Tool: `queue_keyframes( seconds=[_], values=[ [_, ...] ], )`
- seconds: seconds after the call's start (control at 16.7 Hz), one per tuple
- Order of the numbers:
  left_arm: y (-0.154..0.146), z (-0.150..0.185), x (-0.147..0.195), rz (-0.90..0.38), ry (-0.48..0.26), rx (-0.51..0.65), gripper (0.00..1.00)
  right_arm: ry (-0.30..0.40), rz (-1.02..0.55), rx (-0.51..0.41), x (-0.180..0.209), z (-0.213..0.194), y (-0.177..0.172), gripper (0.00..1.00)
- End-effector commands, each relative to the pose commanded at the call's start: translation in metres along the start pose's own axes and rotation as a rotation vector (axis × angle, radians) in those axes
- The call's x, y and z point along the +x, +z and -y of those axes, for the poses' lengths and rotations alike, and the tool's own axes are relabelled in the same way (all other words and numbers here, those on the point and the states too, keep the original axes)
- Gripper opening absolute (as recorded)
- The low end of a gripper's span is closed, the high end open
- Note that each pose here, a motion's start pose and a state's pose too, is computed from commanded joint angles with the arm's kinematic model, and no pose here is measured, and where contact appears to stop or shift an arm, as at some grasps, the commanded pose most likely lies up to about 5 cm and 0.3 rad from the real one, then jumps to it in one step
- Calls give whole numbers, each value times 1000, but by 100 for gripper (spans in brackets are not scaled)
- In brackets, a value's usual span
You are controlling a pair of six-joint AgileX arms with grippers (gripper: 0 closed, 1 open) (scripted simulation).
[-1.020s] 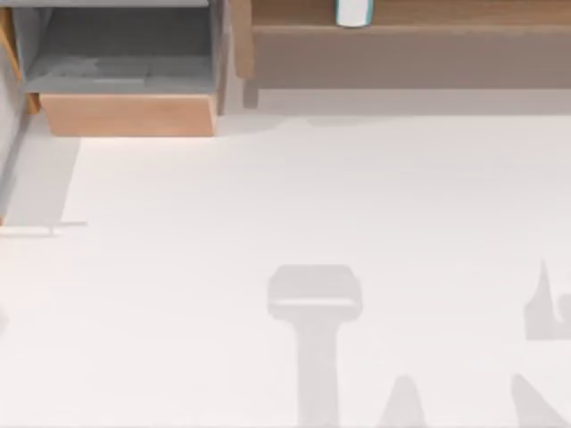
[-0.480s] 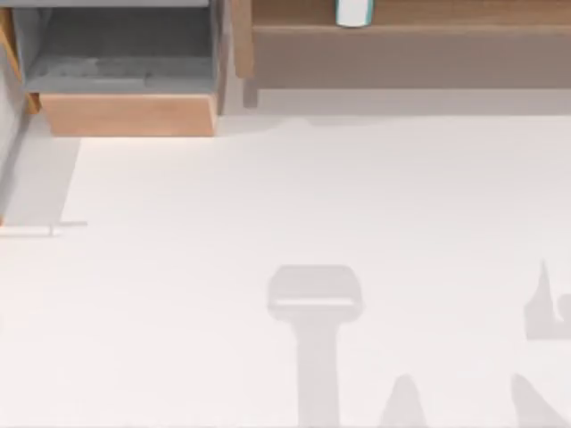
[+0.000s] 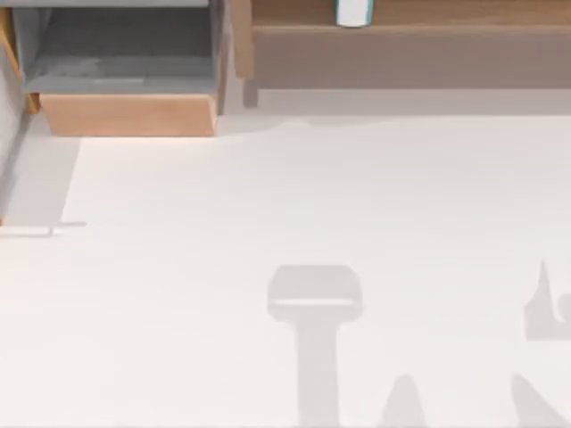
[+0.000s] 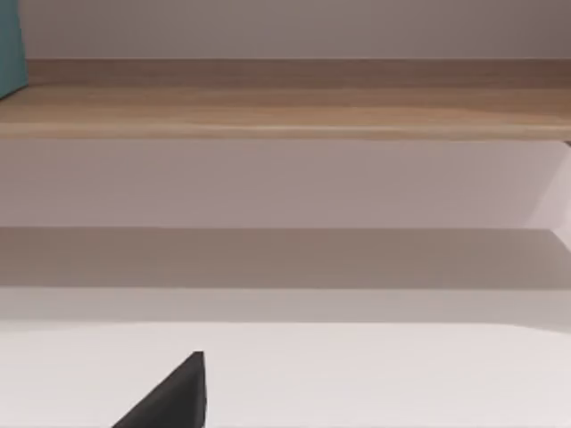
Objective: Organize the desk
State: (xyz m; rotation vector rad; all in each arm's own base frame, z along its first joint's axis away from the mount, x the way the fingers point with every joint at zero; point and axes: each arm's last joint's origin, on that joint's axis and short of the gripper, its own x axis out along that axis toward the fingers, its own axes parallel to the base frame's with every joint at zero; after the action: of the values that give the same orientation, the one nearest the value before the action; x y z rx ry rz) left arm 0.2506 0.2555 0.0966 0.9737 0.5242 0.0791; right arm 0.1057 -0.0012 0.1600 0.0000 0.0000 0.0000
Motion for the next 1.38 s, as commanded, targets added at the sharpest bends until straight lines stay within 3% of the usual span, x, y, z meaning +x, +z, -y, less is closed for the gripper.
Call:
queue_keyframes(
  seconds=[0.78,1.38],
  values=[
    [50,50,-39,416,278,527,100,0,0,0,0,0,0,100],
    [55,49,-34,435,301,566,100,0,0,0,0,0,0,100]
  ],
)
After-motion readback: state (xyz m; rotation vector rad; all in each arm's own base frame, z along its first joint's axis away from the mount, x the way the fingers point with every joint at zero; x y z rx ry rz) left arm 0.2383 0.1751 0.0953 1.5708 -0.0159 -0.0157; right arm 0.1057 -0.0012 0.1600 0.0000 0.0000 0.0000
